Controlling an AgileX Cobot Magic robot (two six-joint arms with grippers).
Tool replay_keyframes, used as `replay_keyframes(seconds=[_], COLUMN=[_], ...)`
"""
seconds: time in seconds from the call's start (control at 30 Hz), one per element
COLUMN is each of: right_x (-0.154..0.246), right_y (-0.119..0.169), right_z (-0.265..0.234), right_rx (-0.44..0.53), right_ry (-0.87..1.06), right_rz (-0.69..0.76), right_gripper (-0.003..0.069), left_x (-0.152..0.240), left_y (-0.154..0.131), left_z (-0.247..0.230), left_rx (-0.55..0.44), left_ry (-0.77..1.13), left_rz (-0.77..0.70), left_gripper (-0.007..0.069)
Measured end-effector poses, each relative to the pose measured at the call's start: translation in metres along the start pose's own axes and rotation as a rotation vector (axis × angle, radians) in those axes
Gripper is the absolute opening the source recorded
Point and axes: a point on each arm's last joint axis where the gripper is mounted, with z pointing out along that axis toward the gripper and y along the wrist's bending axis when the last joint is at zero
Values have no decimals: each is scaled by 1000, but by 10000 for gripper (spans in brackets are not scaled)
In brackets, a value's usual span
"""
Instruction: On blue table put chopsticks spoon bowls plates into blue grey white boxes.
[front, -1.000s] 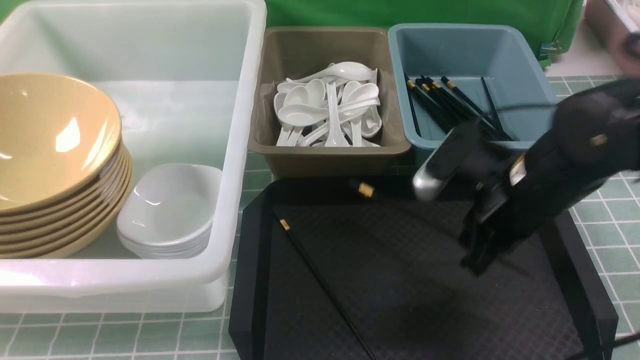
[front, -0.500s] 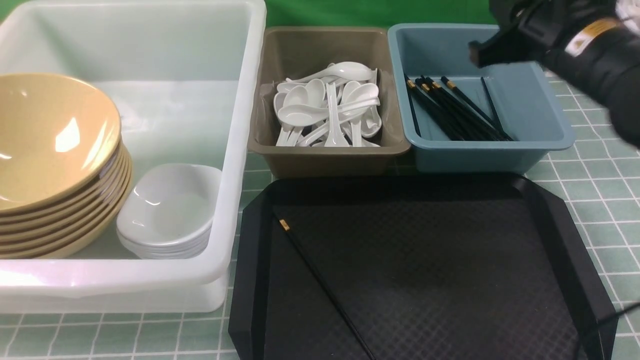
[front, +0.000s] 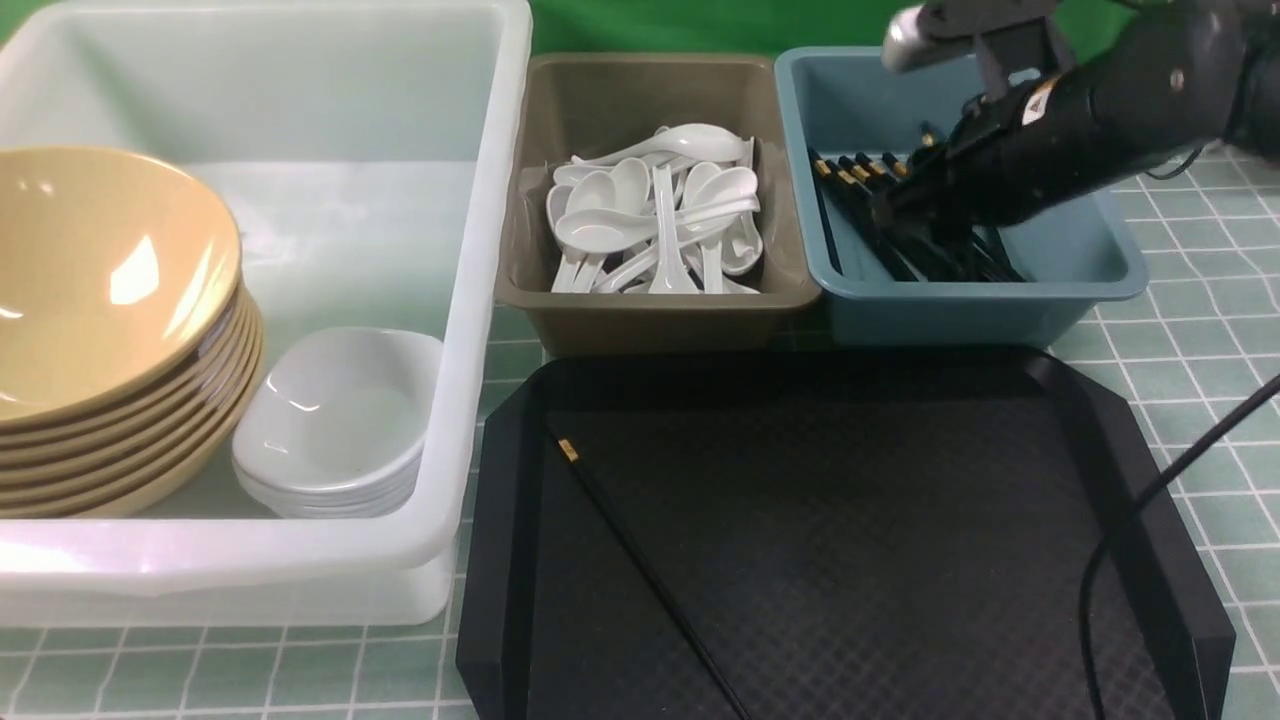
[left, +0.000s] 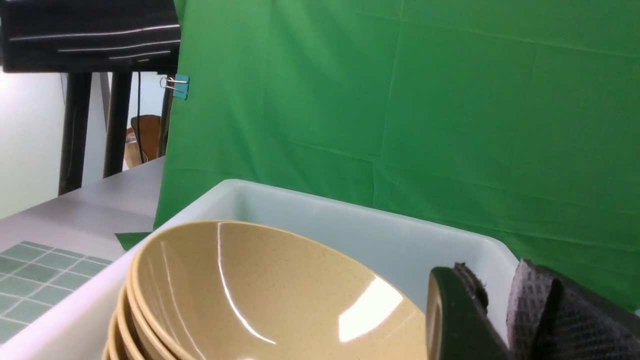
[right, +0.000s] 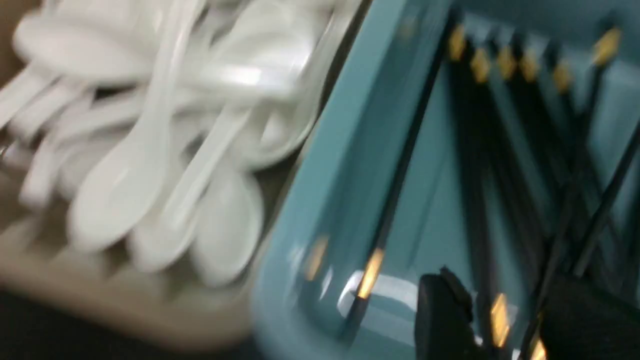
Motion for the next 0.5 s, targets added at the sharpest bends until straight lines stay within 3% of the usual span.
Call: replay_keyframes(seconds=[0.07,0.1,0.2,0.3,0.5], right_x=[17,18,39,51,68], right_y=[37,40,97,132,173], right_z=[4,5,23,38,63], right_rx=[-65,-70,-148,-188,-230], right_ry=[158,168,270,291,273], right_rz=[-73,-79,-202,-285,-366], right_gripper=[323,323,323,323,323], left_x=[2,2,1,1,2], left_y=[3,3,6,6,6], left_z=[0,0,0,0,0], left_rx=[-26,-29,-54,-56,-57], left_ry=[-22,-25,-54,-57,-55], left_rz=[2,1,-4,-4,-6], left_gripper=[130,130,130,130,130])
